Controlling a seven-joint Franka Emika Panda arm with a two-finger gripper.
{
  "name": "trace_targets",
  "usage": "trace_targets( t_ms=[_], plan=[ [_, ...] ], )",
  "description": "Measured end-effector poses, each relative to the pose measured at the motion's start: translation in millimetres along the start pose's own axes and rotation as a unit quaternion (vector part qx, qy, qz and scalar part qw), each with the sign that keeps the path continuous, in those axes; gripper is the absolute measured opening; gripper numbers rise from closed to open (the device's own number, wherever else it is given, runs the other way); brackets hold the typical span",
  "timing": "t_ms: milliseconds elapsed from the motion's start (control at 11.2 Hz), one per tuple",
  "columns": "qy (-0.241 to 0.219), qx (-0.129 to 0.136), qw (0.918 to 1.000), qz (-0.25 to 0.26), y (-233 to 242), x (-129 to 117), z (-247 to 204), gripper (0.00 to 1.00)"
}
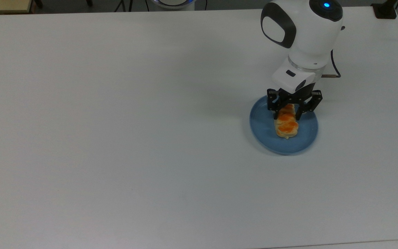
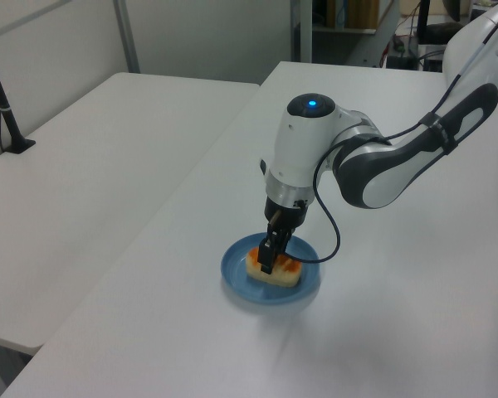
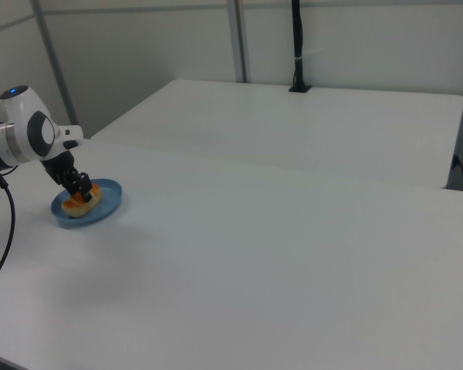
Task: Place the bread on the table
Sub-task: 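Lower the gripper around the bread roll and close on it, then lift the bread roll off the plate and carry it beside the plate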
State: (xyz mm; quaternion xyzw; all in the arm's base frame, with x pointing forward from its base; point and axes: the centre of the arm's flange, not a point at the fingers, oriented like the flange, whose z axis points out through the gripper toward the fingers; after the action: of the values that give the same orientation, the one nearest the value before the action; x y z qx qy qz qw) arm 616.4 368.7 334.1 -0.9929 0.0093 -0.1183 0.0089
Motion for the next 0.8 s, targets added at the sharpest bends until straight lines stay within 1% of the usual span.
trace_targets(
  t_ms=[89, 179, 268, 357, 536, 625, 804],
  plan=[
    [0.0, 0.0, 1.0, -0.001, -0.6, -0.4, 0.1, 0.43],
    [-0.002, -0.002, 1.0, -0.001, 0.4, -0.2, -0.3, 0.3],
    [-0.006, -0.007, 1.0, 0.001, 3.1, 1.1, -5.5, 0.19],
    [-0.01, -0.012, 0.9999, 0.002, 8.3, 3.8, -19.3, 0.17],
    [-0.02, -0.027, 0.9994, -0.006, 20.4, 5.2, -60.9, 0.16],
    [-0.027, -0.034, 0.999, -0.014, 22.6, 0.4, -77.9, 0.16],
    [-0.055, -0.044, 0.9968, -0.039, 6.7, -24.6, -91.7, 0.16]
  ],
)
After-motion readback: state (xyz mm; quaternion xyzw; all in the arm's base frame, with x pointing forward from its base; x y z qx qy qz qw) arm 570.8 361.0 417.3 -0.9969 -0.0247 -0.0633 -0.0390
